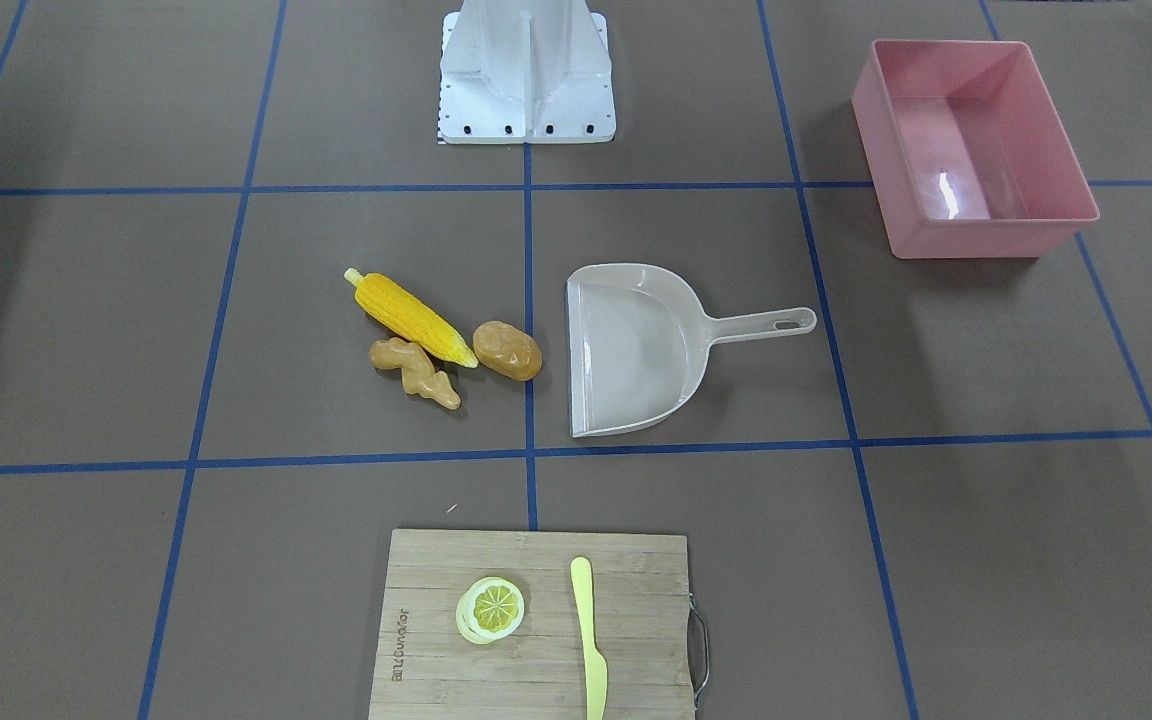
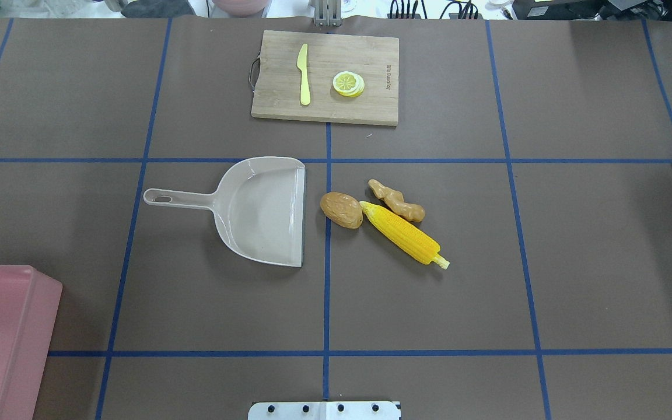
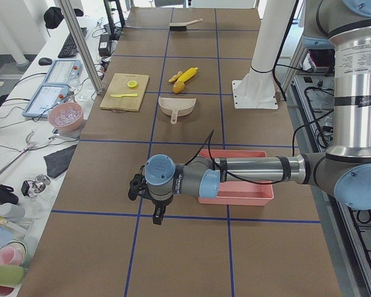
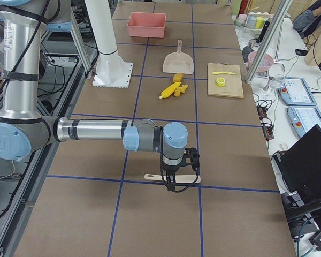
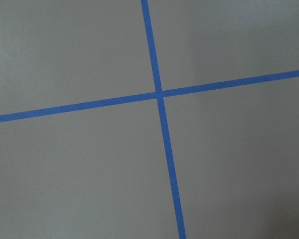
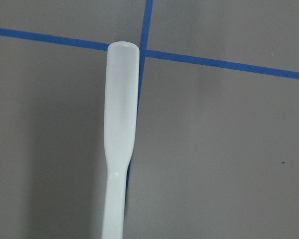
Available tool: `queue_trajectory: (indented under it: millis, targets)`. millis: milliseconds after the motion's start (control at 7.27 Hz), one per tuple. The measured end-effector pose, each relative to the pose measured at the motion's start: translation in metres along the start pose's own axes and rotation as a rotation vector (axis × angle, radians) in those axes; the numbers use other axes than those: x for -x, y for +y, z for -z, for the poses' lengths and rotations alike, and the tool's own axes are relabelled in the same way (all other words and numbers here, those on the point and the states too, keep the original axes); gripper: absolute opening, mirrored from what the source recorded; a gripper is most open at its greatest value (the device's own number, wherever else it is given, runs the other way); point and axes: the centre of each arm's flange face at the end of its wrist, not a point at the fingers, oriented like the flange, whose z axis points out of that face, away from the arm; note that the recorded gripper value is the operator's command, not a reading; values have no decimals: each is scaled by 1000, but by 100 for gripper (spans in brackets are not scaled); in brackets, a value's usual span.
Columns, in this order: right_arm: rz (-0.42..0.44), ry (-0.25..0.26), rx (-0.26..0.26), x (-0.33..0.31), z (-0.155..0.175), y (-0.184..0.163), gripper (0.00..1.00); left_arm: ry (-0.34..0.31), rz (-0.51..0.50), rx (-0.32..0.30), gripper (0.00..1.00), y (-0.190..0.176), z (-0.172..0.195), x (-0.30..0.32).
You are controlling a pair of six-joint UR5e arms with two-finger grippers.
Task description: Sweep and dump trash into bin
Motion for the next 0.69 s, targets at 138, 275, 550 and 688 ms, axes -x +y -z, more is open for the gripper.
queue_trajectory:
  millis: [138, 275, 550, 688]
  targets:
    - [0, 1, 1, 0, 0, 0, 100, 0, 1, 1, 98, 0, 0, 0]
    - [0, 1, 0, 0, 0, 0, 100, 0, 3, 0, 99, 0, 0, 0]
    - [1, 1, -1, 1, 1, 0, 100, -1, 4, -1, 98, 0, 1, -1]
    - [2, -1, -3, 2, 1, 0, 100, -1, 5, -1, 99, 0, 1, -1]
